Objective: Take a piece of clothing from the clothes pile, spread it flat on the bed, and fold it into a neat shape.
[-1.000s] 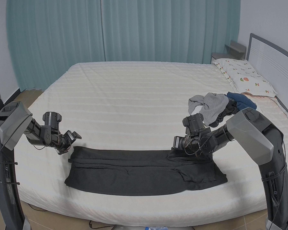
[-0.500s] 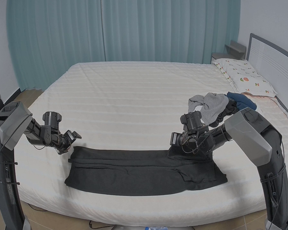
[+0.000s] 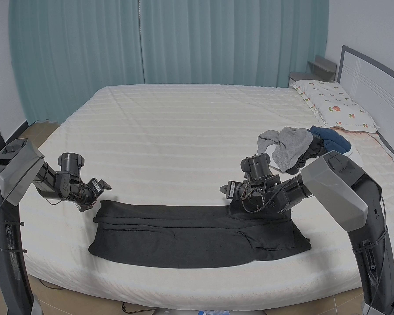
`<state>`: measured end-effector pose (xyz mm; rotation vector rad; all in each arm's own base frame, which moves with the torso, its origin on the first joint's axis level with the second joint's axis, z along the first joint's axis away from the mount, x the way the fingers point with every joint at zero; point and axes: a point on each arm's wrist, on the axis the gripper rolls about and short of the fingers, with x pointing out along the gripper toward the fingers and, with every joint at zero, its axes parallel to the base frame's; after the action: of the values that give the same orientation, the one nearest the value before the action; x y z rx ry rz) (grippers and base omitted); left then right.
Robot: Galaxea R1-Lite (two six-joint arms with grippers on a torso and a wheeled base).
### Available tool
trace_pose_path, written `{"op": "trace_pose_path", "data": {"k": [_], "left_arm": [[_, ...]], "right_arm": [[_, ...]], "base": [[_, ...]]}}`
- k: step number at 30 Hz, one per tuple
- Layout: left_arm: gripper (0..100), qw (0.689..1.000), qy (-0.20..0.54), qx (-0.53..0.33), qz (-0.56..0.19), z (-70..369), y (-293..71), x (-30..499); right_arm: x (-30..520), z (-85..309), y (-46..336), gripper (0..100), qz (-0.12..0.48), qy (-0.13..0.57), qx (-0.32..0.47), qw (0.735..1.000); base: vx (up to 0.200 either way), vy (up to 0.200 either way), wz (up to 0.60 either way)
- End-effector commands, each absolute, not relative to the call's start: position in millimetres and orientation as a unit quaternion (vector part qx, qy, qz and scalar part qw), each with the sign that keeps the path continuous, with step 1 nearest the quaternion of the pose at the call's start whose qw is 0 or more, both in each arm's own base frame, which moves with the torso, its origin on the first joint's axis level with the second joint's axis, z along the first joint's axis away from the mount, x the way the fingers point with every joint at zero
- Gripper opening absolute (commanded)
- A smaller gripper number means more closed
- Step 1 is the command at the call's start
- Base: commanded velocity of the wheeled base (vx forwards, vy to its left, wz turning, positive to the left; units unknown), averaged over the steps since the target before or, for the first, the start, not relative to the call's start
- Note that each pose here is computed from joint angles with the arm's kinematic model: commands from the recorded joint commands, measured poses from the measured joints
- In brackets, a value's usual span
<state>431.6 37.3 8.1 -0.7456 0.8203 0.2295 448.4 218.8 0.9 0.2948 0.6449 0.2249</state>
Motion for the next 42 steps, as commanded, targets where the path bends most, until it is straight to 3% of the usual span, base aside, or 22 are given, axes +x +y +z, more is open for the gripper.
{"op": "trace_pose_path", "data": {"k": [1, 9, 13, 19, 34, 35, 42], "left_arm": [[100, 0.844, 0.389, -0.353, 0.109, 7.8, 37.7, 431.6], [100, 0.844, 0.387, -0.356, 0.109, 9.4, 40.2, 431.5], [100, 0.843, 0.385, -0.359, 0.109, 11.0, 42.7, 430.9], [100, 0.842, 0.388, -0.359, 0.109, 9.3, 42.6, 430.5], [100, 0.841, 0.387, -0.36, 0.111, 8.9, 44.0, 430.7], [100, 0.841, 0.387, -0.36, 0.111, 8.9, 44.0, 430.7], [100, 0.842, 0.385, -0.36, 0.111, 10.6, 44.7, 430.9]], "right_arm": [[450.1, 16.6, 214.0, 100, 0.105, 0.295, 0.151, 0.938], [430.4, 43.0, 171.1, 100, 0.074, 0.309, 0.164, 0.934], [409.3, 52.2, 135.8, 100, 0.082, 0.341, 0.179, 0.919], [389.1, 40.9, 107.4, 100, 0.068, 0.377, 0.189, 0.904], [396.1, 0.7, 102.0, 100, 0.064, 0.386, 0.198, 0.899], [396.6, -2.5, 102.1, 0, 0.064, 0.386, 0.198, 0.899], [396.2, -7.3, 99.3, 0, 0.061, 0.38, 0.199, 0.901]], "base": [[0.0, 0.0, 0.0], [0.0, 0.0, 0.0], [0.0, 0.0, 0.0], [0.0, 0.0, 0.0], [0.0, 0.0, 0.0], [0.0, 0.0, 0.0], [0.0, 0.0, 0.0]]}}
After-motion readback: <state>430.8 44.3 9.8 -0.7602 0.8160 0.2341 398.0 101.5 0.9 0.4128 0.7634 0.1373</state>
